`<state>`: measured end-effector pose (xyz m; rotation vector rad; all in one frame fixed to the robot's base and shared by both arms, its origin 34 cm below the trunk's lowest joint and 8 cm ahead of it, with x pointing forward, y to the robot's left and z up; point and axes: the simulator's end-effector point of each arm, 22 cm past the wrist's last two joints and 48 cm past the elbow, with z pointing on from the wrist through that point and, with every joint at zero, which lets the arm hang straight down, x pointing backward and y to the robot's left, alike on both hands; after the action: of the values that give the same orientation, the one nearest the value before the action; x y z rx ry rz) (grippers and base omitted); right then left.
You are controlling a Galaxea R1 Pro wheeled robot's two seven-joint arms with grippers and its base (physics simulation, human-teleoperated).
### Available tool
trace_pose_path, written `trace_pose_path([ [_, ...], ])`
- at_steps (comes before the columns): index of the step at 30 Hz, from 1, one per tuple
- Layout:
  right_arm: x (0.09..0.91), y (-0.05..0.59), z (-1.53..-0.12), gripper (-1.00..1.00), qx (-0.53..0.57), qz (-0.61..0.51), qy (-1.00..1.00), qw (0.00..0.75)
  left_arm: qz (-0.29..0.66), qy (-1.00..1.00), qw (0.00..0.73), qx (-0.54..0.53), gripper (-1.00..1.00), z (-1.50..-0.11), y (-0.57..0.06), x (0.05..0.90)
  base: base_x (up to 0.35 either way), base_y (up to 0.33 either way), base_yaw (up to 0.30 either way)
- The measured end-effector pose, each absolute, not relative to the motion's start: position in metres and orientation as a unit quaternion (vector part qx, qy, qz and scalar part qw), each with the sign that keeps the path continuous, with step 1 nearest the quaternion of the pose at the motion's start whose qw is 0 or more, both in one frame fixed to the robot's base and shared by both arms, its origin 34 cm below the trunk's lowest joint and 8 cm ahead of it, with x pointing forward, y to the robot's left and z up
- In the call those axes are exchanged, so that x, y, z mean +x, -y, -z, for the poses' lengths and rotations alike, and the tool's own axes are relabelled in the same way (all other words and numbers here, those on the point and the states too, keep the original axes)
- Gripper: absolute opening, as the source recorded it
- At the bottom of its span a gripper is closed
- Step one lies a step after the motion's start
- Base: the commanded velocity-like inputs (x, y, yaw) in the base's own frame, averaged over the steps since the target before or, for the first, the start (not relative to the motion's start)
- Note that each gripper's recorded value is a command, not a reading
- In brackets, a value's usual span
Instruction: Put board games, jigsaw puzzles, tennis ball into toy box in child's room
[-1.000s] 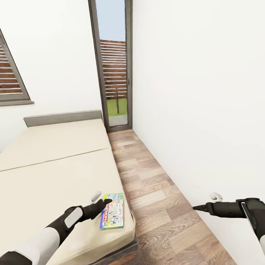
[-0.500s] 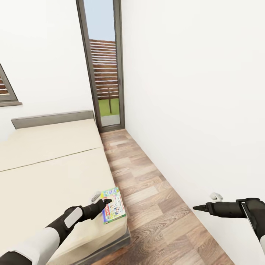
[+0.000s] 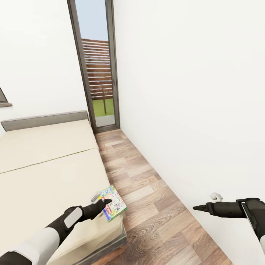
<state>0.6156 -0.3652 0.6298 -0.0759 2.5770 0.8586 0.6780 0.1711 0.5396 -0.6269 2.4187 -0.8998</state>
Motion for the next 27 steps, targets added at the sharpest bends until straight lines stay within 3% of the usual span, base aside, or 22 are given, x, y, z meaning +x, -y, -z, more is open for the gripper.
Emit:
trace_pose_path([
  [8,0.613,0.359,-0.622,1.00,-0.027,-0.311,-0.929,0.200,0.323,-0.883,0.240,-0.240,1.00,-0.533,-0.187,0.672,0.000,0.000,-0.002],
  [13,0.633,0.275,-0.606,1.00,0.022,-0.356,-0.924,0.138,0.332,-0.864,0.257,-0.278,1.00,-0.532,-0.228,0.665,0.000,0.000,0.000],
  [16,0.634,0.257,-0.599,1.00,0.027,-0.359,-0.925,0.122,0.341,-0.856,0.269,-0.281,1.00,-0.539,-0.234,0.666,0.000,0.000,0.000],
  [24,0.647,0.232,-0.599,1.00,-0.004,-0.368,-0.917,0.154,0.415,-0.817,0.341,-0.210,1.00,-0.647,-0.210,0.671,0.000,0.000,0.000],
  [27,0.654,0.221,-0.608,1.00,0.015,-0.398,-0.902,0.168,0.382,-0.825,0.374,-0.183,1.00,-0.687,-0.201,0.667,0.000,0.000,0.000],
])
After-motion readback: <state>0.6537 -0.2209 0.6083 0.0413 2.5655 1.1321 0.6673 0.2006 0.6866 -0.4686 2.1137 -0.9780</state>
